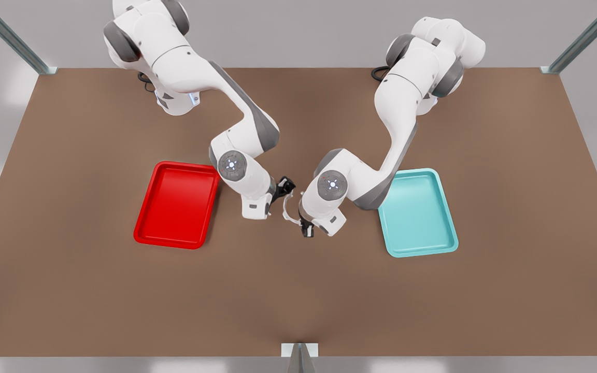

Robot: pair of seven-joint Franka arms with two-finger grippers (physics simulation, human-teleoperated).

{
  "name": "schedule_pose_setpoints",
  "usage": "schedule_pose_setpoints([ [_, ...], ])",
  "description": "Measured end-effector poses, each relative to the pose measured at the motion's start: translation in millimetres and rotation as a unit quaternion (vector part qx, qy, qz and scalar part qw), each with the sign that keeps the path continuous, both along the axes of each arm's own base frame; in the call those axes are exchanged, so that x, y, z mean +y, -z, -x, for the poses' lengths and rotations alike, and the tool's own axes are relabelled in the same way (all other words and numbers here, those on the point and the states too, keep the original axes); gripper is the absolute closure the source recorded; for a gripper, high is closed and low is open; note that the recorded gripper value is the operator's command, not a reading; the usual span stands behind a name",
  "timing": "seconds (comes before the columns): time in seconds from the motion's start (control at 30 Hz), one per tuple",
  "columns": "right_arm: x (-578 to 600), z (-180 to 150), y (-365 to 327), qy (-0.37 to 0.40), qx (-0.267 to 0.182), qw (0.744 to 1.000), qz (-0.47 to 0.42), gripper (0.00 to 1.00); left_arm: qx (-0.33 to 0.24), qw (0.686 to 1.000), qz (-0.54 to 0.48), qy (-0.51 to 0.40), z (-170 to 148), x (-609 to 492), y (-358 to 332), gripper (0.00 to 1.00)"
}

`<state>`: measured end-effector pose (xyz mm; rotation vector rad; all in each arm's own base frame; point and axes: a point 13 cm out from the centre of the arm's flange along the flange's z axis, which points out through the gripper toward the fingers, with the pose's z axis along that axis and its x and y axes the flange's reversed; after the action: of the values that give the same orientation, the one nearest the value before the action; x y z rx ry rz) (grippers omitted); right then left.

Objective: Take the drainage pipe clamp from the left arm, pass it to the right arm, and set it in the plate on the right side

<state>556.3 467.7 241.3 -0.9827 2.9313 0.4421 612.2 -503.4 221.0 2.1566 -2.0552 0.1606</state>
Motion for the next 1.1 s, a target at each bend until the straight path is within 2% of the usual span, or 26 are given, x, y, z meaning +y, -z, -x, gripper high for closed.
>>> schedule_pose_setpoints([
  [0.3,18,18,22,-0.002,-0.019,1.0,-0.011,0.0,0.006,0.999,0.001,-0.047,-4,1,1,0.79],
  [0.63,23,5,34,0.009,-0.04,0.999,-0.021,0.0,0.01,0.997,0.001,-0.078,-5,2,0,0.79],
  [0.93,22,1,59,0.013,-0.038,0.999,-0.016,0.0,0.012,0.996,0.0,-0.093,-5,2,0,0.79],
  [0.97,22,0,59,0.013,-0.038,0.999,-0.016,0.1,0.012,0.995,0.0,-0.094,-5,2,0,0.79],
  [1.0,22,0,59,0.014,-0.039,0.999,-0.017,0.44,0.012,0.995,0.0,-0.095,-5,2,0,0.79],
  [1.03,22,-1,59,0.014,-0.04,0.999,-0.017,0.65,0.013,0.995,0.0,-0.096,-5,2,0,0.79],
  [1.07,23,-1,59,0.013,-0.041,0.999,-0.019,0.79,0.013,0.995,0.0,-0.097,-5,2,0,0.79],
  [1.1,23,-1,59,0.013,-0.039,0.999,-0.022,0.79,0.012,0.995,0.0,-0.098,-5,2,-1,0.78],
])
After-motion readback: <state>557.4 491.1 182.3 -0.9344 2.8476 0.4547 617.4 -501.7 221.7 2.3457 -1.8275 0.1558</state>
